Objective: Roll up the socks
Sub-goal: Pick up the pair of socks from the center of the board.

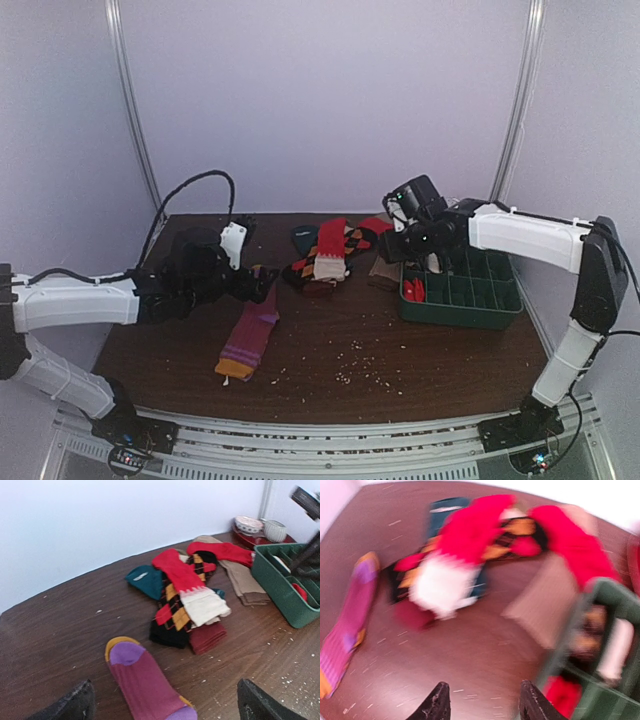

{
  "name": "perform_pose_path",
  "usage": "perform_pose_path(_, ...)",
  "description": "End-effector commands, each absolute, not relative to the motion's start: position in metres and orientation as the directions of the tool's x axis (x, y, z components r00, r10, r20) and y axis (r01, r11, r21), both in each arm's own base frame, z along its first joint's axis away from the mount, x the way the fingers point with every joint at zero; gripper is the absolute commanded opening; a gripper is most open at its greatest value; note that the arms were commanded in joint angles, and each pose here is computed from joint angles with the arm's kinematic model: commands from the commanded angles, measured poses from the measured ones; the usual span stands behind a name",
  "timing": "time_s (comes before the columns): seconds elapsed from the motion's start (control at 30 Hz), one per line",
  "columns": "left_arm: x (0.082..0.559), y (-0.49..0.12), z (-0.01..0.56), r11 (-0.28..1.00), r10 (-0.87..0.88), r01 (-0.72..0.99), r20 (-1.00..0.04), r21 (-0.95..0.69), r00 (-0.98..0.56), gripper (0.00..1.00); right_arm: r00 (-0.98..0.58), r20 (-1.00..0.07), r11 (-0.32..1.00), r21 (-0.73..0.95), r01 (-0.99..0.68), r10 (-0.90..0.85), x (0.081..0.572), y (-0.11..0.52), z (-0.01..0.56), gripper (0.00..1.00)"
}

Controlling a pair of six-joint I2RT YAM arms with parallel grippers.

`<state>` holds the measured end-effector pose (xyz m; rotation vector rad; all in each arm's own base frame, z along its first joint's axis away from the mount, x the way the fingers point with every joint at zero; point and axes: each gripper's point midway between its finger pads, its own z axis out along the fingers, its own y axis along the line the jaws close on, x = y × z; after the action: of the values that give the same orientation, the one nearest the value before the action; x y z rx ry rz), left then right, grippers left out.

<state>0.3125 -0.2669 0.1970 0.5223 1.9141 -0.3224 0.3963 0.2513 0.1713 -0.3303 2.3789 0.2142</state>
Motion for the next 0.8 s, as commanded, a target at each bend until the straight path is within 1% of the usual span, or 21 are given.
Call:
perform_pose_path(0.0, 0.316, -0.214, 0.185, 0.965, 0.142, 0.261, -0.877, 0.019, -0.459, 0.98, -0.576, -0.781, 0.763, 0.214, -0.61, -0.241, 0.343, 0.348, 0.187, 0.48)
perform_pose_path(0.1, 0.305, -0.18, 0.175, 0.99, 0.068, 0.14, -0.855, -0.006, -0.515, 0.98, -0.424, -0.846, 0.581, 0.176, -0.795, -0.323, 0.289, 0.411, 0.186, 0.48)
perform_pose_path(0.17, 0.295, -0.161, 0.171, 0.997, 0.017, 0.077, -0.844, -0.029, -0.537, 0.98, -0.315, -0.879, 0.455, 0.131, -0.881, -0.357, 0.252, 0.445, 0.183, 0.5)
perform_pose_path(0.23, 0.285, -0.146, 0.167, 0.998, -0.013, 0.043, -0.838, -0.044, -0.545, 0.98, -0.232, -0.895, 0.329, 0.103, -0.939, -0.38, 0.218, 0.476, 0.176, 0.5)
perform_pose_path(0.33, 0.272, -0.133, 0.164, 0.997, -0.059, 0.016, -0.836, -0.081, -0.545, 0.98, -0.187, -0.888, 0.214, 0.103, -0.971, -0.419, 0.195, 0.508, 0.153, 0.5)
perform_pose_path(0.47, 0.264, -0.119, 0.167, 0.997, -0.077, -0.017, -0.843, -0.081, -0.532, 0.98, -0.121, -0.872, 0.106, 0.08, -0.991, -0.475, 0.167, 0.54, 0.119, 0.5)
perform_pose_path(0.63, 0.262, -0.113, 0.166, 0.998, -0.066, -0.026, -0.846, -0.061, -0.53, 0.98, -0.043, -0.827, 0.089, -0.009, -0.996, -0.561, 0.158, 0.563, 0.072, 0.5)
perform_pose_path(0.77, 0.263, -0.113, 0.166, 0.997, -0.07, -0.026, -0.854, -0.066, -0.516, 0.98, 0.017, -0.811, 0.073, -0.074, -0.995, -0.585, 0.164, 0.572, 0.053, 0.51)
